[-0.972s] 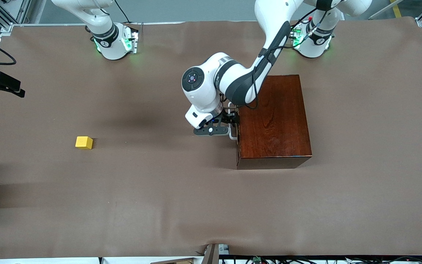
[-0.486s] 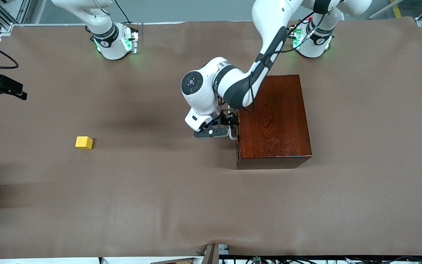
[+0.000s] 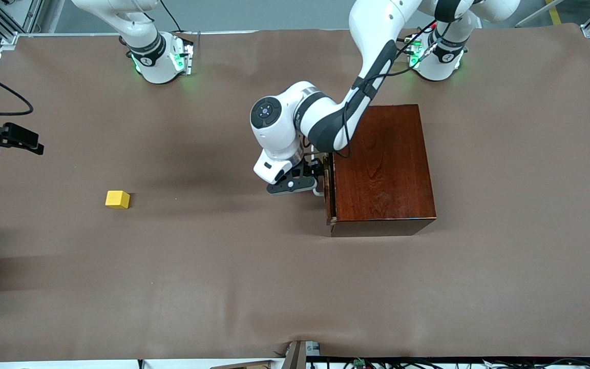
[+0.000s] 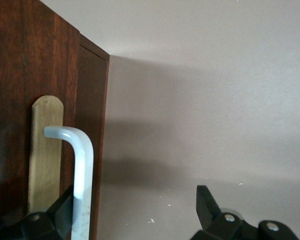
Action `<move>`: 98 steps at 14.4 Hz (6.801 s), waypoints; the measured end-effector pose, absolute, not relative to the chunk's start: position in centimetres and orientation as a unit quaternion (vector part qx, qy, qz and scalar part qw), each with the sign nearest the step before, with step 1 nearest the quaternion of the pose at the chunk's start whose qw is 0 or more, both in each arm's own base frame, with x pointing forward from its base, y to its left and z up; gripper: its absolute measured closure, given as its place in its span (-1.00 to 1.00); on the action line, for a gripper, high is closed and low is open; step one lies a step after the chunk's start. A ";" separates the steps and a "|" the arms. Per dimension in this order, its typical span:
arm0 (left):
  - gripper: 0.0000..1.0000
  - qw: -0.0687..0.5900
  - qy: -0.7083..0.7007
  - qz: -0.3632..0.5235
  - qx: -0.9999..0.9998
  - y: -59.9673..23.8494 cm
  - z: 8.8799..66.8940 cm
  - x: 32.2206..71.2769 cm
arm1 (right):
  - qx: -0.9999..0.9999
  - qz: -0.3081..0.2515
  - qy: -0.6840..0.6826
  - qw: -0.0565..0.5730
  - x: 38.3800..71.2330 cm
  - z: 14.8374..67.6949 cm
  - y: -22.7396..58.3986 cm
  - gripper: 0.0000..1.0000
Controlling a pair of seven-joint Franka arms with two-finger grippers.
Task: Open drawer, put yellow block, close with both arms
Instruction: 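Pull the drawer open with the left gripper while the right gripper reaches the cube, then grasp the yellow cube with the right gripper while the left gripper withdraws, then carry the yellow cube with the right gripper into the open drawer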
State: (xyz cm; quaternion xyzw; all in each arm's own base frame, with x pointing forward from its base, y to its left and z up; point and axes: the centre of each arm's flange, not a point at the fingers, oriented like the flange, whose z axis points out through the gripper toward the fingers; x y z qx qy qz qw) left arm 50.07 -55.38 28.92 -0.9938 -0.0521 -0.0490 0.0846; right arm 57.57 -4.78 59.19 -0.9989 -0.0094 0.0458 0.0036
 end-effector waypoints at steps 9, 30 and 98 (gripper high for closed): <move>-1.00 0.017 -0.127 -0.087 -0.988 -58.1 29.8 49.2 | -0.996 0.086 -0.011 0.002 61.9 50.2 -4.7 -1.00; -1.00 -0.055 -0.238 -0.121 -0.962 -60.3 30.1 48.1 | -0.997 0.072 0.009 -0.007 61.4 27.3 -7.5 -1.00; -1.00 0.009 -0.028 -0.011 -0.999 -7.4 65.0 52.2 | -0.799 0.091 0.594 0.027 51.2 43.6 42.0 -0.10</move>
